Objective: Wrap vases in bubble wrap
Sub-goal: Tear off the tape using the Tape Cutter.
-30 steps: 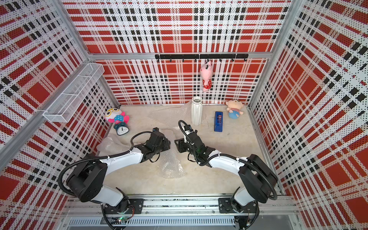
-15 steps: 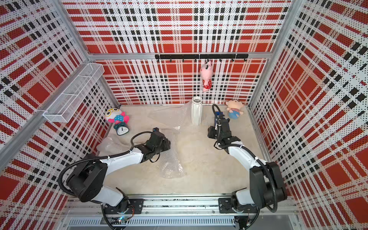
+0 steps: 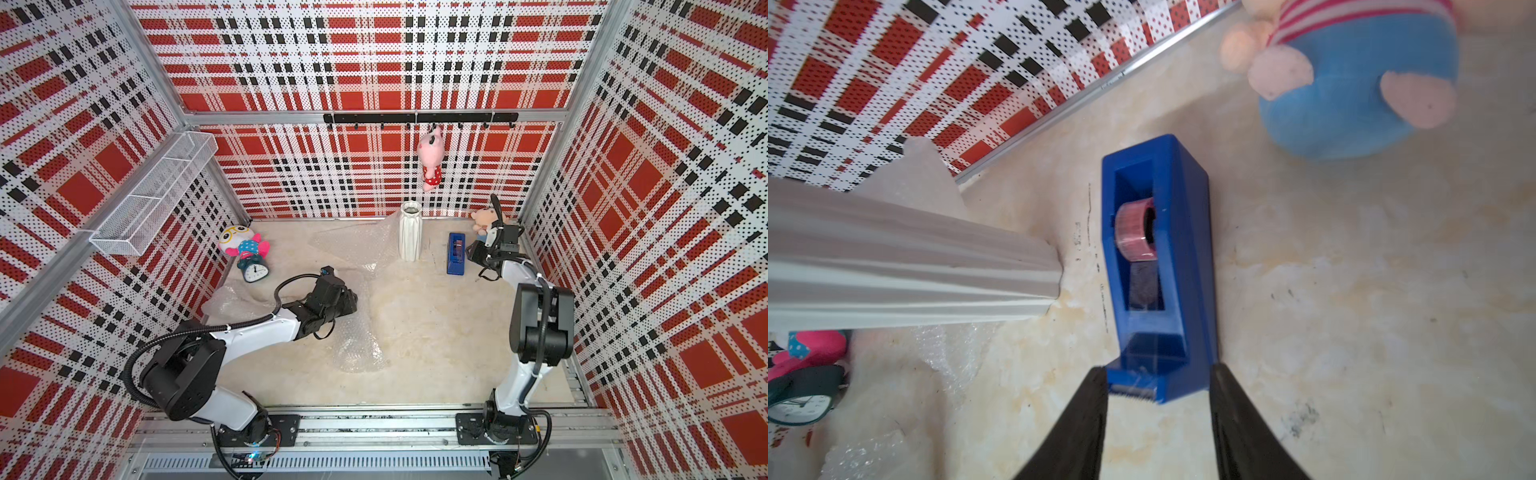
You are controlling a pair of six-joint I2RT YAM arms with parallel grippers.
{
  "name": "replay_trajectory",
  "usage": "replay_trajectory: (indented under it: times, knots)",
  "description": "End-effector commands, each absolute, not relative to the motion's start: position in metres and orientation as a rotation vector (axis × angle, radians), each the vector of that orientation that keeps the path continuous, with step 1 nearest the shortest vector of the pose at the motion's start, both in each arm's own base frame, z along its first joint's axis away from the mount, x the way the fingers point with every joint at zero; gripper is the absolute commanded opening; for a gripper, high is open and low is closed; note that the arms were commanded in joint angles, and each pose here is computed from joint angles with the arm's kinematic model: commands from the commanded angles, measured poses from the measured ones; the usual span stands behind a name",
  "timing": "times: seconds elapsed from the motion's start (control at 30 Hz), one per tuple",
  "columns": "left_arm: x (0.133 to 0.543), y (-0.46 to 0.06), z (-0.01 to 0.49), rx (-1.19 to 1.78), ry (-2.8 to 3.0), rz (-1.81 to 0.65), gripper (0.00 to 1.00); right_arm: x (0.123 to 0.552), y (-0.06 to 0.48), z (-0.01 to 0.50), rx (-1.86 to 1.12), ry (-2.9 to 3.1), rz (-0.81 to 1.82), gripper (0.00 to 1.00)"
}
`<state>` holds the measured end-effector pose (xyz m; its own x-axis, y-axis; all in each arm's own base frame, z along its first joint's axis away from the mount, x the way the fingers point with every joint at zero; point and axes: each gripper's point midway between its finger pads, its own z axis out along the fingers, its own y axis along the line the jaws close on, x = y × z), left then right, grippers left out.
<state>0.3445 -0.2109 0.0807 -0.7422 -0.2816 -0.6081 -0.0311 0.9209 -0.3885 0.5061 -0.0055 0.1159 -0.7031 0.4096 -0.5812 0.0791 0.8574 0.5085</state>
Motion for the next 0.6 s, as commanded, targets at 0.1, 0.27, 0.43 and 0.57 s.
replay_trajectory:
  times: [0.1, 0.27, 0.43, 0.57]
  knots:
    - [0.33, -0.229, 0.063, -0.097, 2.439, -0.498, 0.52, 0.518, 0.004, 0.104, 0.251, 2.309, 0.777, 0.42]
    - [0.33, -0.24, 0.065, -0.06, 2.433, -0.562, 0.52, 0.523, 0.009, 0.101, 0.239, 2.291, 0.829, 0.42]
    - [0.329, -0.247, 0.066, -0.036, 2.427, -0.603, 0.52, 0.527, 0.014, 0.103, 0.237, 2.271, 0.883, 0.4]
    - [0.329, -0.25, 0.065, -0.009, 2.426, -0.618, 0.52, 0.531, 0.017, 0.095, 0.231, 2.291, 0.916, 0.37]
